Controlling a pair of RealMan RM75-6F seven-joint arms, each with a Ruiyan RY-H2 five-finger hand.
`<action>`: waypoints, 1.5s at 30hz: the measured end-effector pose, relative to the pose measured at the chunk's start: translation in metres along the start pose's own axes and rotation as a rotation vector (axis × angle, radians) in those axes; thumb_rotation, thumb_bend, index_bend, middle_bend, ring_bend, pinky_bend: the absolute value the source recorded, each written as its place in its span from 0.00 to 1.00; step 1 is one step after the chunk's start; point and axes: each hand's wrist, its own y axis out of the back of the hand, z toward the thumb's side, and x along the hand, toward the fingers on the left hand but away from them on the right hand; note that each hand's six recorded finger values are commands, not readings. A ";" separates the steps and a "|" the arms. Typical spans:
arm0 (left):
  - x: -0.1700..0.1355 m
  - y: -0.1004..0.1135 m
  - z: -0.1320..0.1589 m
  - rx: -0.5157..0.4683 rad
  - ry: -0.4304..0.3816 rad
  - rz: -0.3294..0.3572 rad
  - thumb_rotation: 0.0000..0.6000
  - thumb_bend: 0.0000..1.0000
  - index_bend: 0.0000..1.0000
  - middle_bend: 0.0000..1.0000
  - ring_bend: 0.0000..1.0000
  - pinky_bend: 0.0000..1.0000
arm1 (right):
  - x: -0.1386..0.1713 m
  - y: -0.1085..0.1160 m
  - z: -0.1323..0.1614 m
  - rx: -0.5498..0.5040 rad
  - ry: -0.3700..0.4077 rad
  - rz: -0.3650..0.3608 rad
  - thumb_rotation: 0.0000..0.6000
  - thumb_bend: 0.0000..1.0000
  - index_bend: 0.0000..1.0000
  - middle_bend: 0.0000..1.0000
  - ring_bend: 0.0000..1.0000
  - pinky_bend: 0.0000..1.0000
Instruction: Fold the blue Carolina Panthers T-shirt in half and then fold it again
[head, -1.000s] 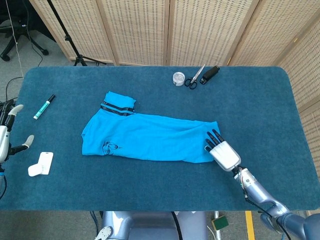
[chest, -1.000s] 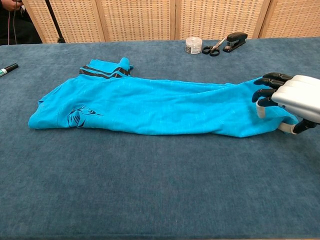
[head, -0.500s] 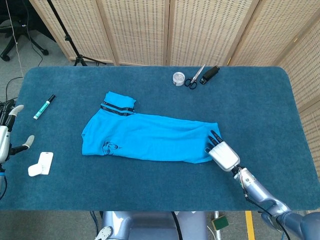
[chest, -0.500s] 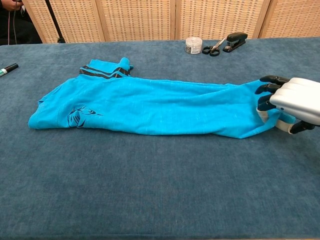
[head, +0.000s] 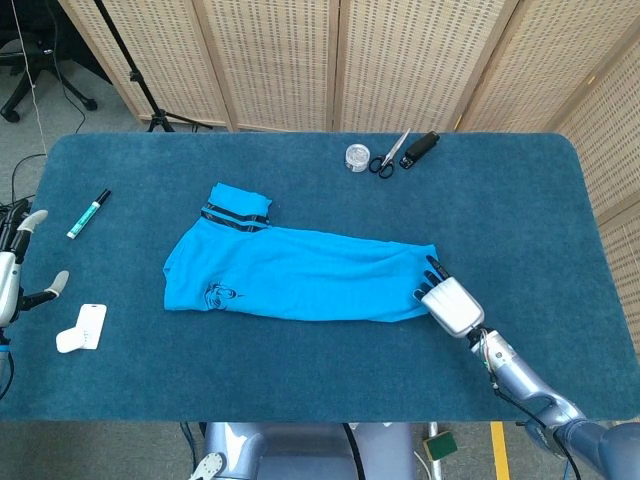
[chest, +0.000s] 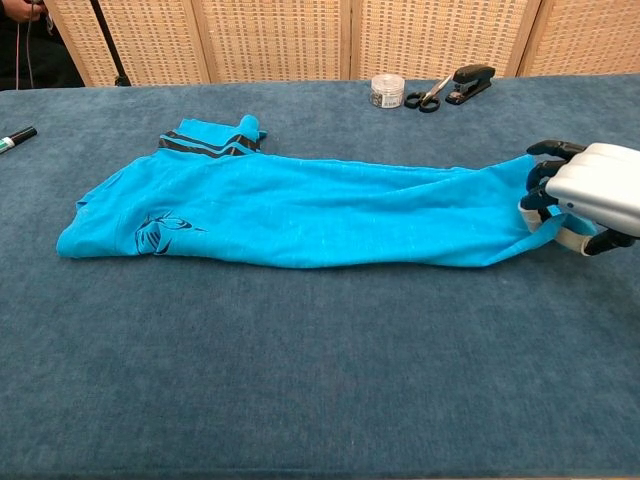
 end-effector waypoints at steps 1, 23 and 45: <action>0.000 0.000 0.000 0.000 0.000 0.000 1.00 0.28 0.00 0.00 0.00 0.00 | 0.001 0.000 -0.001 0.003 0.000 0.003 1.00 0.57 0.66 0.57 0.29 0.07; -0.002 0.000 0.003 -0.011 -0.014 -0.008 1.00 0.28 0.00 0.00 0.00 0.00 | 0.048 0.005 -0.049 0.048 -0.110 0.031 1.00 0.57 0.68 0.59 0.30 0.09; -0.004 -0.006 0.007 0.001 -0.018 -0.017 1.00 0.28 0.00 0.00 0.00 0.00 | 0.099 0.006 -0.148 0.017 -0.350 0.057 1.00 0.57 0.68 0.59 0.30 0.09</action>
